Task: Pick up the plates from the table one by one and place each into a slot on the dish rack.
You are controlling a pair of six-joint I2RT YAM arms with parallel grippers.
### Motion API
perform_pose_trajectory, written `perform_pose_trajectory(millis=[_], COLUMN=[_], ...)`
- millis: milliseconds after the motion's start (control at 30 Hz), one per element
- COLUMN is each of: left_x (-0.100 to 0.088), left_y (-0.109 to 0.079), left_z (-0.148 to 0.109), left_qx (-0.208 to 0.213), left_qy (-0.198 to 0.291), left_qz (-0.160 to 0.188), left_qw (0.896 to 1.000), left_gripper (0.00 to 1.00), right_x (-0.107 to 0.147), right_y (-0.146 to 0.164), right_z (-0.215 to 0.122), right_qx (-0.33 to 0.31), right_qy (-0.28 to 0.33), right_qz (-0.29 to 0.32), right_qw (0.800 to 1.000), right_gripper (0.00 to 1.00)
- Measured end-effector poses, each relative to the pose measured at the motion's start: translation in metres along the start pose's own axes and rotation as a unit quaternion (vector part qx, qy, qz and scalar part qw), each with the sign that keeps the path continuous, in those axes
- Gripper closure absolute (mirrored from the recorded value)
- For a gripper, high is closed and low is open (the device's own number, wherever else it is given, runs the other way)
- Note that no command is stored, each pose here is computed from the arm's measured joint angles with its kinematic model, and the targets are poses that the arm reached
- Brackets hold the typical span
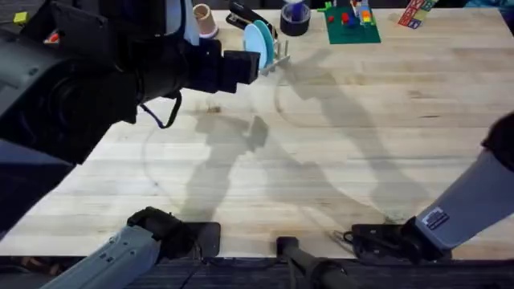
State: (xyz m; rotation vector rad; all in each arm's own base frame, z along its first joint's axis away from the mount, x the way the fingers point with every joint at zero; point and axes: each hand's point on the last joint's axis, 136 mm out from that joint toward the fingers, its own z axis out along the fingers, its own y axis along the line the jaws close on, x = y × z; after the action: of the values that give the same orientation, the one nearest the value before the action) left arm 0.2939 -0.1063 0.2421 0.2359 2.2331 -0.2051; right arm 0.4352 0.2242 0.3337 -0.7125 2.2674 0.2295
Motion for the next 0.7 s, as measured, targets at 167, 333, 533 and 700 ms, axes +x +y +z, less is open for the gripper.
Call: perform_pose_trajectory(millis=[167,333,533,700], left_x=[0.0,0.0,0.0,0.0], left_y=[0.0,0.0,0.0,0.0], left_z=[0.0,0.0,0.0,0.0], left_qx=[0.0,0.0,0.0,0.0], left_qy=[0.0,0.0,0.0,0.0], left_qz=[0.0,0.0,0.0,0.0], left_qw=[1.0,1.0,1.0,1.0], left_gripper=[0.006,0.006,0.006,0.006], right_x=[0.008,0.014,0.022,0.025], right_y=[0.004,0.01,0.014,0.015], right_z=[0.023,0.038,0.056,0.062], right_qx=[-0.006,-0.012,-0.016,-0.017], right_qy=[0.023,0.038,0.057,0.064], right_qz=[0.011,0.011,0.017,0.017], right_qw=[1.0,0.999,0.998,0.998], right_gripper=[0.973,0.973,0.973,0.973])
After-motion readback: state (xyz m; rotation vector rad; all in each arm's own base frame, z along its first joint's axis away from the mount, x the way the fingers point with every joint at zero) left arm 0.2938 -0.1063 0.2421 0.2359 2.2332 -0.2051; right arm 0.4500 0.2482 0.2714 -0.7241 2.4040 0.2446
